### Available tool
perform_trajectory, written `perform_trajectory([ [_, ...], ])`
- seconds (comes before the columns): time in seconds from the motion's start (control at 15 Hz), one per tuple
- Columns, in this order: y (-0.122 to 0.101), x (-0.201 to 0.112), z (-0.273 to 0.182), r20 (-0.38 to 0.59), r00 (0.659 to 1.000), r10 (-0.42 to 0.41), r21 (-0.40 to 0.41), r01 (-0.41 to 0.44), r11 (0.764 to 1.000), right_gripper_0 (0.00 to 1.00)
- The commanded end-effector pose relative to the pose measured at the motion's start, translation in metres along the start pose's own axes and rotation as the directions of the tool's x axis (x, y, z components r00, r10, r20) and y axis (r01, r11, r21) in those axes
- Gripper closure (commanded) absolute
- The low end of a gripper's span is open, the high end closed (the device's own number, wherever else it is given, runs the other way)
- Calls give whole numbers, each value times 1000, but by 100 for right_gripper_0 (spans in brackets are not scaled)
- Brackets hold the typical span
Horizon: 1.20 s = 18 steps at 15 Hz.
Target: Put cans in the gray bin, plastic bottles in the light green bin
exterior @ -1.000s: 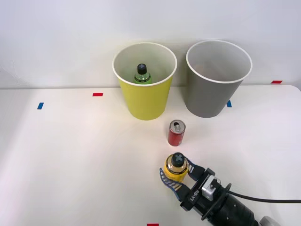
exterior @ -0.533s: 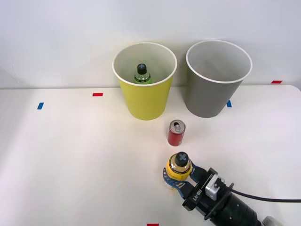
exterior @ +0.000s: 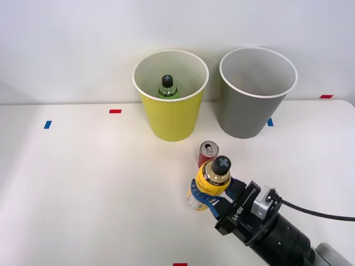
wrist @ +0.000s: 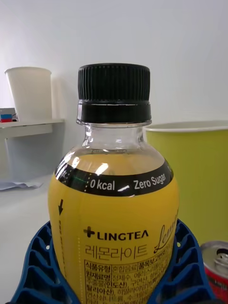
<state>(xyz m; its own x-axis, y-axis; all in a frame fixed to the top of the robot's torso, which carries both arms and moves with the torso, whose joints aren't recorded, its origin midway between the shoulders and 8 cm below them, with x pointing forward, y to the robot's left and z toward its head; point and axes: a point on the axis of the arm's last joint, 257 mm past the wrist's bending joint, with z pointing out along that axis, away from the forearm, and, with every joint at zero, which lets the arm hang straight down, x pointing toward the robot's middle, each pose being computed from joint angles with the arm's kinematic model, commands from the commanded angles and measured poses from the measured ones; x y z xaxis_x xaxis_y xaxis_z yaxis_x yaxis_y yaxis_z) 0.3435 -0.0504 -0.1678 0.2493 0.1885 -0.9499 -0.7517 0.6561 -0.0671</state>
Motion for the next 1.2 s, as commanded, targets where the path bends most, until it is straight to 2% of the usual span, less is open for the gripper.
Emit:
perform_trajectory([
  [0.07,-2,-28,22,6,1000,30,45,-31,999,100],
  [0.27,-4,-59,42,36,997,70,61,-72,996,100],
  [0.4,-6,-79,59,89,991,98,47,-103,994,100],
  [0.73,-27,-133,130,153,970,188,67,-200,977,100],
  [0.87,-41,-158,152,169,966,194,104,-213,972,100],
  [1.2,-63,-187,197,149,962,229,193,-255,947,100],
])
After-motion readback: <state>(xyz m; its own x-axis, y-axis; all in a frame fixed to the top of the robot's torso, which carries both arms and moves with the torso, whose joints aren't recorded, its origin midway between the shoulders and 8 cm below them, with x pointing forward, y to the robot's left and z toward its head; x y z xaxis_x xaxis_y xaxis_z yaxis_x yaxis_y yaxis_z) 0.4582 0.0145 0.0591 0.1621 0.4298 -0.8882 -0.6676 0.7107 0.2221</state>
